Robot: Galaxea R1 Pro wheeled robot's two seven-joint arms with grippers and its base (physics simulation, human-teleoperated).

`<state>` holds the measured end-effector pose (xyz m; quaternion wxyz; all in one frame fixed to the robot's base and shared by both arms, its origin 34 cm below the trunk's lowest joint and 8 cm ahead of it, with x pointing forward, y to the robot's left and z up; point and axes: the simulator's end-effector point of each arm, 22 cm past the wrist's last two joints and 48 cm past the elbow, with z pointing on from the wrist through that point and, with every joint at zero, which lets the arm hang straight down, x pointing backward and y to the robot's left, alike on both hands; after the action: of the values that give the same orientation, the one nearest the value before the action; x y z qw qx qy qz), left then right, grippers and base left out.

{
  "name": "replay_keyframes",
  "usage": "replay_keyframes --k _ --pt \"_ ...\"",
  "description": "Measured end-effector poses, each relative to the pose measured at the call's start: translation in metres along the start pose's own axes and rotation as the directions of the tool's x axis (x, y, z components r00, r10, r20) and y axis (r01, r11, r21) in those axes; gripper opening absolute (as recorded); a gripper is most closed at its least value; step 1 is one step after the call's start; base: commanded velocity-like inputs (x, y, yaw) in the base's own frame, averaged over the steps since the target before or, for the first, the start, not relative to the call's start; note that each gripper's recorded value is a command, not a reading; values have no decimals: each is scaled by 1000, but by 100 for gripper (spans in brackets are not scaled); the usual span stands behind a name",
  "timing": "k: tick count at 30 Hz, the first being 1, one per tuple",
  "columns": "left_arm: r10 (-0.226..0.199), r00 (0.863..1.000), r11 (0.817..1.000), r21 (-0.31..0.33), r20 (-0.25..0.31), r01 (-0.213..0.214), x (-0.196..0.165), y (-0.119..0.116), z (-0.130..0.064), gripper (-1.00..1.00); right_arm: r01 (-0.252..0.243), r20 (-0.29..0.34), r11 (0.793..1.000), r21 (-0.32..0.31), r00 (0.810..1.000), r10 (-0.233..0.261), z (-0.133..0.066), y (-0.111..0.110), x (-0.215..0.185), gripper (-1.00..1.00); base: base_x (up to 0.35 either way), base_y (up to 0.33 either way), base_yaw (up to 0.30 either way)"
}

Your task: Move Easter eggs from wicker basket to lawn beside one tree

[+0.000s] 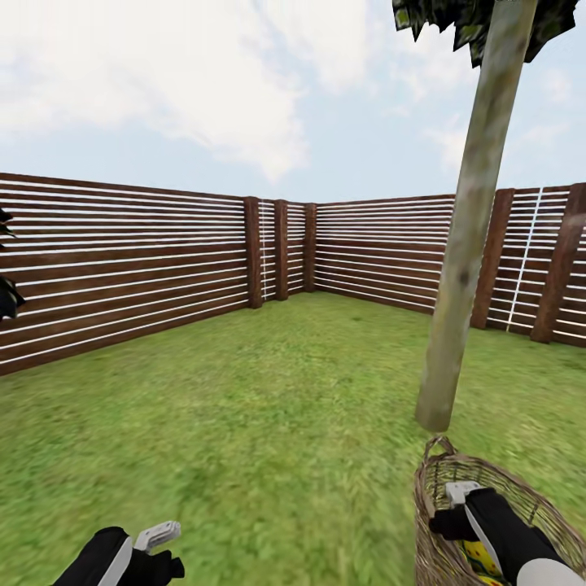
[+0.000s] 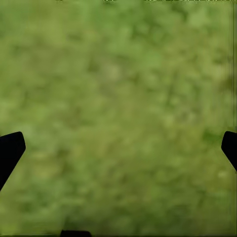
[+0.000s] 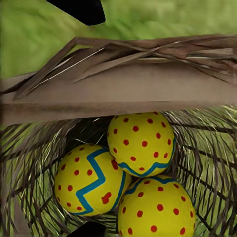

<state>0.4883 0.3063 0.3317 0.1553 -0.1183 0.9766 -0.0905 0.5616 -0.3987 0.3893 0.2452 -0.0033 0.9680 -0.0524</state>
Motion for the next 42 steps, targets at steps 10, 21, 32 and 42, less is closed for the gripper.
replay_keyframes --k 10,21,32,42 --pt "0 1000 1000 1 -7 0 -9 -7 -18 100 0 -2 1000 0 1000 0 -17 -2 -16 100 0 0 0" --pt "0 1000 1000 0 -8 0 -21 -13 -38 100 0 -1 1000 0 1000 0 -36 -5 -33 100 0 0 0" --pt "0 1000 1000 8 -11 0 -31 -26 -58 100 -7 -25 1000 3 1000 7 -54 -10 -44 100 0 0 -4" --pt "2 1000 1000 17 -4 -2 -34 -32 -61 100 -11 -26 1000 2 1000 11 -59 -11 -47 100 0 0 -216"
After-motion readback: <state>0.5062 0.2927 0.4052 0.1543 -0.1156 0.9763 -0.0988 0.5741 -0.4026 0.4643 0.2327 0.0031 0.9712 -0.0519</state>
